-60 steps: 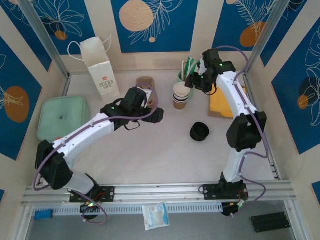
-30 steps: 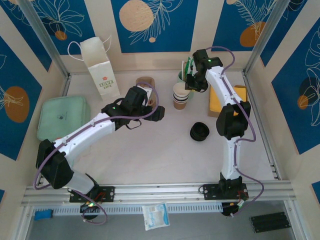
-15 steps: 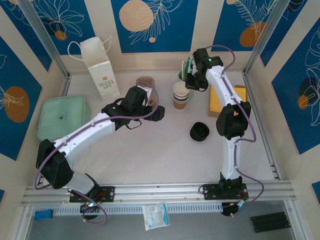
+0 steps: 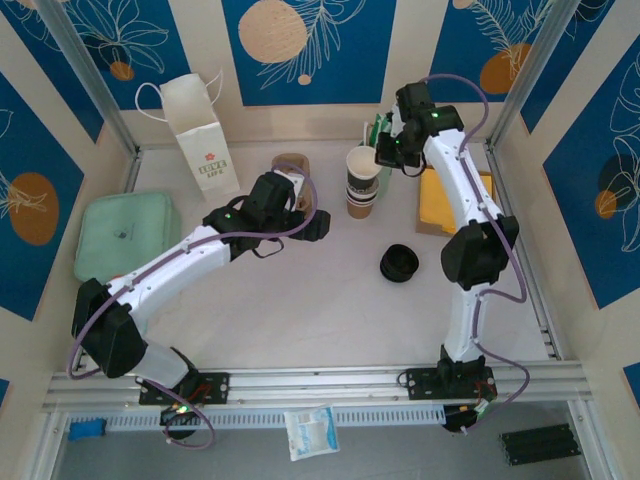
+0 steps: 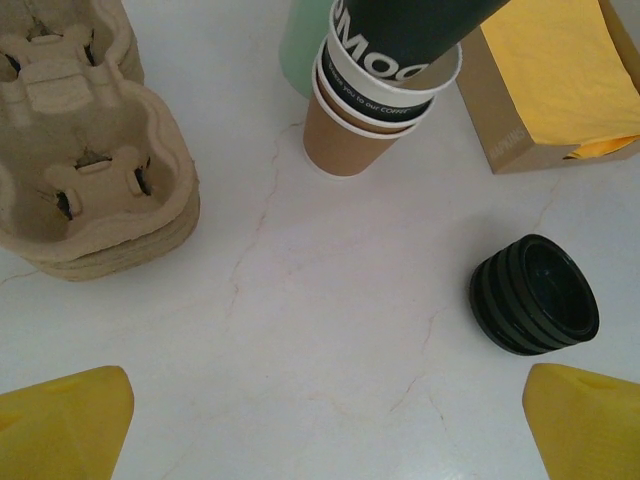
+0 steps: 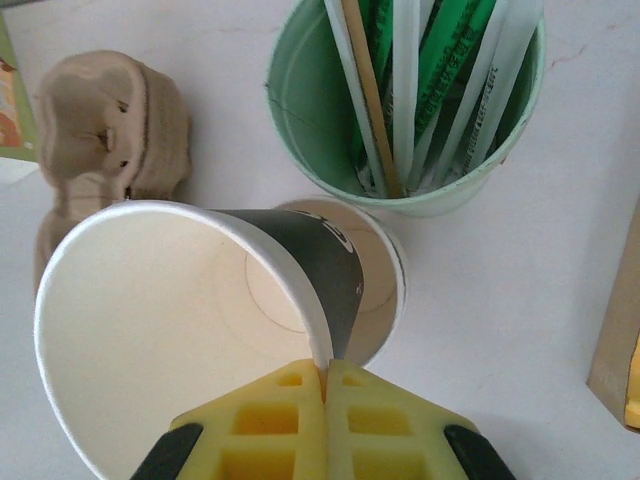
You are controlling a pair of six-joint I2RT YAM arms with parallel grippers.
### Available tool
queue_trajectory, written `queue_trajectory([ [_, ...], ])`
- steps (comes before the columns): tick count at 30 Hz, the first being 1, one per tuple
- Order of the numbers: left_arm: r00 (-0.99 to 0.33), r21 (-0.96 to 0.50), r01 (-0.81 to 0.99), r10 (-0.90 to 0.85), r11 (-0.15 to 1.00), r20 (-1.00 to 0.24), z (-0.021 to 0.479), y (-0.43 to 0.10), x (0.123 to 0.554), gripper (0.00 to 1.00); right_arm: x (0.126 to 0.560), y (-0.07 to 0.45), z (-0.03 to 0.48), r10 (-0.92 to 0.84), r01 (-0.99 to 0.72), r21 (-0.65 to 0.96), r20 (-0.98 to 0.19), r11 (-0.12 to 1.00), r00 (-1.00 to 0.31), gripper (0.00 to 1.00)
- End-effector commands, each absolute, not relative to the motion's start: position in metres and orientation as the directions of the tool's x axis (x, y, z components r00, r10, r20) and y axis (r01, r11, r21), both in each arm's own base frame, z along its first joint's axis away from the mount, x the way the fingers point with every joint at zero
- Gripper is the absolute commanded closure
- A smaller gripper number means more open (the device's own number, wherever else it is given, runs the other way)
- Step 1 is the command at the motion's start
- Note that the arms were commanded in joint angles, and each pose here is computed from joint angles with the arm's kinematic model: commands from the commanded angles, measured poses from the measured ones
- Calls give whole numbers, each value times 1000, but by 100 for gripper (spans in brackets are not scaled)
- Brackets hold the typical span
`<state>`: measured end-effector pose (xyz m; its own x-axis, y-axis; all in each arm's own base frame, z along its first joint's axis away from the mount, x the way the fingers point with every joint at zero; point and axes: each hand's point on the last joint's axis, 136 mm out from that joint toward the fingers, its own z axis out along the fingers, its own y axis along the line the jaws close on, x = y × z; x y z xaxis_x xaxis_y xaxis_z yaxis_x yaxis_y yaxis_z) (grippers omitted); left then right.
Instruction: Pack the takeout coffee
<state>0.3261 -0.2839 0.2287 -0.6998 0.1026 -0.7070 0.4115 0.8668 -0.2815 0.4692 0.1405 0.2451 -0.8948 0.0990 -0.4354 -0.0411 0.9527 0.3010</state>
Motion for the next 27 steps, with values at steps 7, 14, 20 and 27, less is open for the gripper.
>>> queue_trajectory([
  [7, -676, -297, 413, 71, 861, -734, 246, -283, 322, 1, 440, 145, 317, 132, -104, 383, -542, 918, -830, 100],
  [14, -673, -313, 405, 49, 859, -738, 253, -272, 310, 1, 403, 155, 333, 114, -156, 402, -570, 902, -813, 100],
  [20, -694, -340, 386, 28, 858, -720, 244, -256, 290, 1, 361, 171, 312, 64, -194, 403, -545, 895, -836, 100],
  [27, -720, -354, 361, 17, 863, -694, 229, -235, 266, 1, 314, 196, 262, -33, -230, 377, -463, 897, -886, 100],
])
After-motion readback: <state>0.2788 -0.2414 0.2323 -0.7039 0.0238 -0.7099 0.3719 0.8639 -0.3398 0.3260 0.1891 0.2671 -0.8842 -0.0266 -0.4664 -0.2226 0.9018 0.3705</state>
